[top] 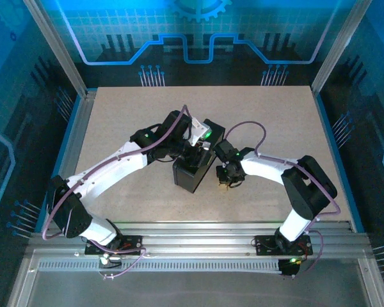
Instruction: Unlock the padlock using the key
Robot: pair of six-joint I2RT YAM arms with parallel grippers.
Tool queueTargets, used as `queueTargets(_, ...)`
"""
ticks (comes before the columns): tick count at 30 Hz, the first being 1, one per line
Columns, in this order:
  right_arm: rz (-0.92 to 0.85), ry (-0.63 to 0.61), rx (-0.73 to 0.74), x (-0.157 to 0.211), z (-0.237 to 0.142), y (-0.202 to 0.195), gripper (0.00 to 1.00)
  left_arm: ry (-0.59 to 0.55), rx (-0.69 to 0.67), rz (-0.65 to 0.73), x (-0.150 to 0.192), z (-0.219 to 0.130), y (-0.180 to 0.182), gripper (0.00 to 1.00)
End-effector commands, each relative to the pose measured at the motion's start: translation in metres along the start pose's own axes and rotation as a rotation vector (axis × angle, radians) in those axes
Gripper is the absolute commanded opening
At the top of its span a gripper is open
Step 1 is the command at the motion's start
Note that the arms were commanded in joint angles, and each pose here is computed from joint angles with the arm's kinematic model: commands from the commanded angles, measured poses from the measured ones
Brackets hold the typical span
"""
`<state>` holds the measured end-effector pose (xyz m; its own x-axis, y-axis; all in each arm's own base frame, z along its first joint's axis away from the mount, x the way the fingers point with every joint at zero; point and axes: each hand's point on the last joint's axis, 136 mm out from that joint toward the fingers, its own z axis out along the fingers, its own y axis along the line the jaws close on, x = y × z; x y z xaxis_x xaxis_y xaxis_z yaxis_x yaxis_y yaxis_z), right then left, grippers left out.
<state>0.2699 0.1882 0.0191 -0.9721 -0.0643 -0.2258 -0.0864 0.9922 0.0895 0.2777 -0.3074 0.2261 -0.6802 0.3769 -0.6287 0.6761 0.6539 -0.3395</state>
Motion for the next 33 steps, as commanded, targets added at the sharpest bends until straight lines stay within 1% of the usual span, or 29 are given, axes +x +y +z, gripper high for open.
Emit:
queueTargets(1, 0.008, 0.022, 0.045, 0.004, 0.003, -0.001, 0.21, -0.002, -0.006, 0.024, -0.004, -0.006, -0.003, 0.51)
queueTargets(4, 0.016, 0.026, 0.066, 0.006, 0.006, -0.005, 0.21, -0.004, -0.005, 0.025, -0.005, -0.006, -0.003, 0.51)
queueTargets(8, 0.03, 0.016, 0.078, 0.006, 0.007, -0.009, 0.13, -0.003, -0.008, 0.028, -0.005, -0.006, -0.003, 0.51)
queueTargets(12, 0.01, -0.031, 0.04, 0.0, 0.001, -0.004, 0.07, 0.001, -0.013, 0.029, -0.004, -0.006, -0.002, 0.51)
queueTargets(15, -0.011, -0.088, -0.018, -0.007, -0.008, 0.002, 0.03, -0.001, -0.012, 0.029, -0.005, -0.006, -0.003, 0.5)
queueTargets(17, -0.019, -0.116, -0.055, -0.013, -0.014, 0.005, 0.01, 0.001, -0.014, 0.024, -0.005, -0.005, -0.002, 0.51)
queueTargets(19, -0.027, -0.124, -0.088, -0.009, -0.016, 0.004, 0.0, -0.002, -0.014, 0.024, -0.006, -0.006, -0.002, 0.5)
queueTargets(23, -0.048, -0.162, -0.213, -0.011, -0.031, 0.007, 0.0, -0.001, -0.009, 0.021, -0.006, -0.006, -0.003, 0.51)
queueTargets(26, -0.068, -0.197, -0.326, -0.012, -0.049, 0.008, 0.0, 0.003, -0.001, 0.028, -0.005, -0.007, -0.005, 0.51)
queueTargets(29, -0.083, -0.25, -0.43, -0.015, -0.074, 0.006, 0.0, 0.001, -0.034, 0.057, -0.004, -0.013, 0.002, 0.51)
queueTargets(33, -0.141, -0.34, -0.542, -0.019, -0.113, 0.008, 0.0, -0.039, -0.025, 0.031, -0.012, -0.029, 0.014, 0.52)
